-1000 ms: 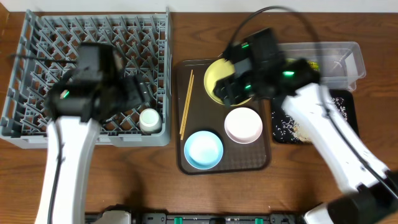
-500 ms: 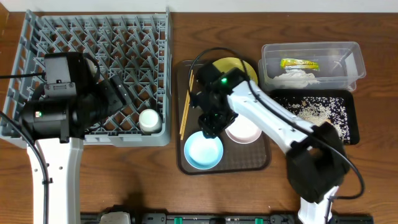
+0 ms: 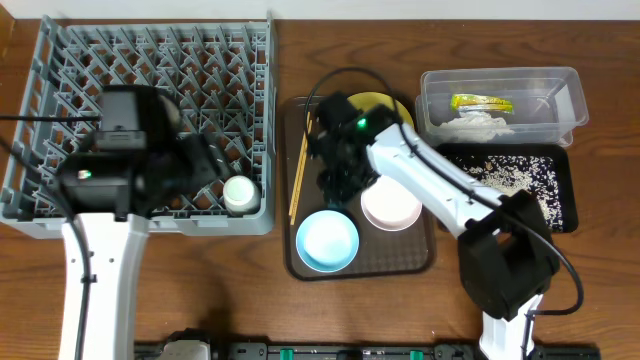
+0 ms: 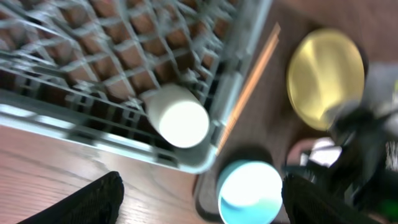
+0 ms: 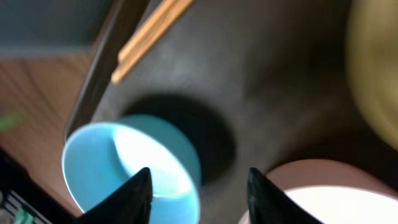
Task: Sort waste into correct bins and load items into the dishwasher
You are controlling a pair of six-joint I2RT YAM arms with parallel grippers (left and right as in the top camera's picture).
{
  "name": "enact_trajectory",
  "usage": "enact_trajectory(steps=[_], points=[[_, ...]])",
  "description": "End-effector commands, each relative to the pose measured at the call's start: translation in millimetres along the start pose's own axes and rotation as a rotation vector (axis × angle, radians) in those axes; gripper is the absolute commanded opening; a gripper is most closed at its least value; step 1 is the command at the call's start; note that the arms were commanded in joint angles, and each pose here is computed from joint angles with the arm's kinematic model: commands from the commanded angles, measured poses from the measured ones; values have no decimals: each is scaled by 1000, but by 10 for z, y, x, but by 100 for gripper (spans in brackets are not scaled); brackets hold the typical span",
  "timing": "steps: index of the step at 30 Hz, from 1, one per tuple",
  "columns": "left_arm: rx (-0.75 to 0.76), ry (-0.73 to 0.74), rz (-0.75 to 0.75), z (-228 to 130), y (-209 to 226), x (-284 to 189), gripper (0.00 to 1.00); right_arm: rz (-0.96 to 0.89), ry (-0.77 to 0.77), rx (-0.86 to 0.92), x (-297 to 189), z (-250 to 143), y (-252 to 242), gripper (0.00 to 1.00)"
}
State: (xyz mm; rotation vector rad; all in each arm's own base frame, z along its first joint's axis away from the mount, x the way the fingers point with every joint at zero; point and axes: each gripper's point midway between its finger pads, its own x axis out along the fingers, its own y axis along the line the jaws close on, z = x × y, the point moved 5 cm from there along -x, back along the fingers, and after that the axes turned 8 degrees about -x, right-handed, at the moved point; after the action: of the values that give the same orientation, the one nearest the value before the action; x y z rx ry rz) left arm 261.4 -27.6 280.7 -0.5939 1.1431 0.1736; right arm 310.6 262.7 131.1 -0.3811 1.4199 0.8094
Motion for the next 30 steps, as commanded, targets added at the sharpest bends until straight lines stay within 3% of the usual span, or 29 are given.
enact_trajectory(steps=[1, 9, 18, 24, 30], points=[[52, 67, -15, -171, -141, 114, 83, -44, -162, 93, -532, 222, -258, 51], [216, 178, -21, -514, -500, 342, 82, -103, -344, 252, -1217, 254, -802, 62], [408, 349, 37, -1033, -885, 875, 81, -157, -423, 456, -1628, -81, -1408, 66], [367, 331, 44, -1146, -1165, 1328, 76, -186, -469, 508, -1849, -240, -1566, 68], [412, 408, 128, -1178, -1315, 1715, 75, -195, -489, 511, -1934, -275, -1565, 72]])
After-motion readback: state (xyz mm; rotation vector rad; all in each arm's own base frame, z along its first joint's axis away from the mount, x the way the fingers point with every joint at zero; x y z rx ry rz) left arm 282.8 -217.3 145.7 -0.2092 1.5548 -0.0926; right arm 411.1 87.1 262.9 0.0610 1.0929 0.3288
